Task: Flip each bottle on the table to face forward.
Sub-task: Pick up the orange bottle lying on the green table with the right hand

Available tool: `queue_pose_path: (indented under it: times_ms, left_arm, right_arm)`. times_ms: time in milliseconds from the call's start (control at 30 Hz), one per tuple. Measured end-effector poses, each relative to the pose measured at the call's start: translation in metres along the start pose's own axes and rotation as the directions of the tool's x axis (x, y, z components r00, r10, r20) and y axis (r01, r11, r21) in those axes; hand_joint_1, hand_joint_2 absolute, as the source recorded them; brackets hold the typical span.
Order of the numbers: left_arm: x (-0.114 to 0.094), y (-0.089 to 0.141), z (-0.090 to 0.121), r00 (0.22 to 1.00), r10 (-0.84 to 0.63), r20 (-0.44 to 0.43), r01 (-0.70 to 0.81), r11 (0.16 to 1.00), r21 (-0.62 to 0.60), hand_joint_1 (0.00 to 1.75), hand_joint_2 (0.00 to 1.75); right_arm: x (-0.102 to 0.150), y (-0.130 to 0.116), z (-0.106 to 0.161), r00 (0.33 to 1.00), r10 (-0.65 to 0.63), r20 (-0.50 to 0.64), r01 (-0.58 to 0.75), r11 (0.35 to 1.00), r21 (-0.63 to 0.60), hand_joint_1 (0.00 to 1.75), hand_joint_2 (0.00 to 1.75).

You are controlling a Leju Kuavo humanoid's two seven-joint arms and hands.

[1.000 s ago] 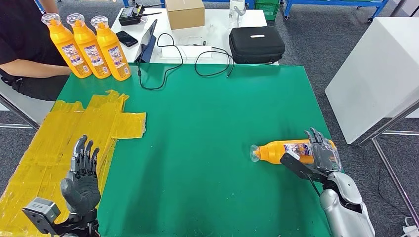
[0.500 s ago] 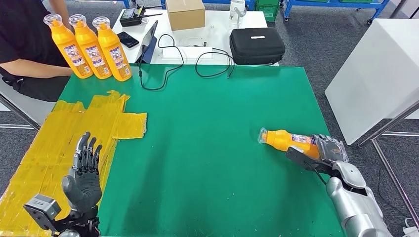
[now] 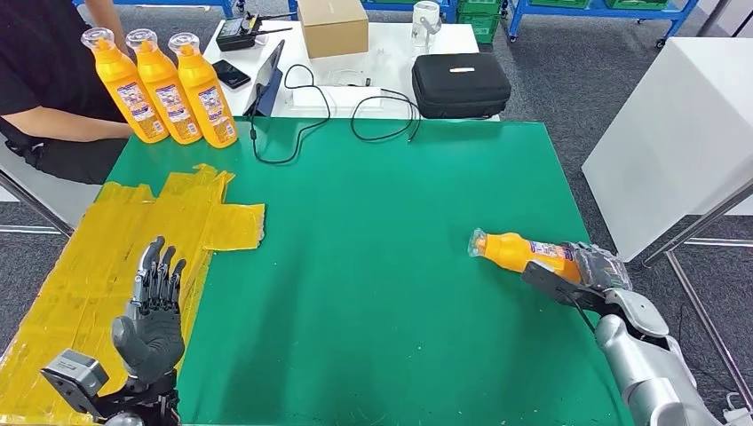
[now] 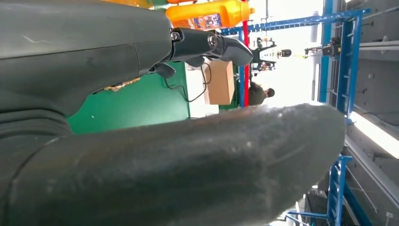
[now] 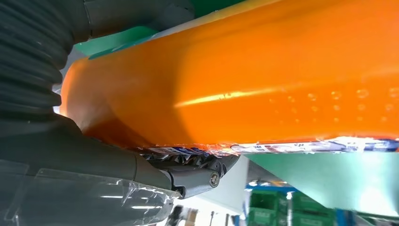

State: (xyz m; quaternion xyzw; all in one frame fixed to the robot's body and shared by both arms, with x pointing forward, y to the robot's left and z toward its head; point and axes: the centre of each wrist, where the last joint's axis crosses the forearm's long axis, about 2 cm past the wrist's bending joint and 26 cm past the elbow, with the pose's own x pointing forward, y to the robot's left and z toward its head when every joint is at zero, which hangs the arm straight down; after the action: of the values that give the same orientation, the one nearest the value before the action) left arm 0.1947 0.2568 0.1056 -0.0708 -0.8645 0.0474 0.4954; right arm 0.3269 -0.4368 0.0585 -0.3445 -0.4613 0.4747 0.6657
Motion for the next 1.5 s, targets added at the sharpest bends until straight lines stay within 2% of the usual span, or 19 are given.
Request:
queue_pose_path:
  times_ms: [67,167,300,433,567,933,1100,1300,1500]
  left_arm:
    - [0.000,0.000,0.005,1.000,0.002,-0.017,-0.002,1.000,0.003,0.00,1.75]
    - [0.000,-0.006,0.016,0.998,0.017,-0.054,-0.015,1.000,0.021,0.00,1.75]
    - [0.003,-0.015,0.026,0.997,0.022,-0.081,-0.019,0.999,0.040,0.00,1.75]
    - [0.009,-0.019,0.029,0.997,0.022,-0.074,-0.017,0.998,0.056,0.00,1.75]
    - [0.011,-0.021,0.027,0.997,0.030,-0.068,-0.026,0.998,0.056,0.00,1.75]
    - [0.011,-0.031,0.020,0.997,0.048,-0.067,-0.045,0.998,0.045,0.00,1.75]
    - [0.011,-0.034,0.019,0.997,0.050,-0.065,-0.047,0.998,0.044,0.00,1.75]
    - [0.011,-0.040,0.012,0.998,0.043,-0.052,-0.041,0.998,0.045,0.00,1.75]
    - [0.011,-0.042,0.010,0.998,0.044,-0.050,-0.042,0.998,0.041,0.00,1.75]
  right_arm:
    - [0.013,0.010,0.005,0.985,-0.145,0.090,0.148,0.989,-0.030,1.75,1.75]
    - [0.059,0.032,0.024,0.922,-0.309,0.233,0.332,0.941,-0.069,1.75,1.75]
    - [0.121,0.048,0.060,0.839,-0.385,0.384,0.444,0.893,-0.076,1.75,1.75]
    - [0.171,0.036,0.081,0.758,-0.380,0.531,0.495,0.864,-0.089,1.75,1.75]
    - [0.203,0.025,0.088,0.692,-0.376,0.616,0.526,0.847,-0.074,1.75,1.75]
    - [0.262,0.012,0.085,0.571,-0.416,0.707,0.587,0.809,0.002,1.75,1.75]
    - [0.273,0.012,0.083,0.551,-0.430,0.715,0.596,0.803,0.023,1.75,1.75]
    - [0.300,0.011,0.078,0.517,-0.459,0.723,0.606,0.793,0.070,1.75,1.75]
    - [0.308,0.012,0.075,0.512,-0.463,0.723,0.604,0.793,0.080,1.75,1.75]
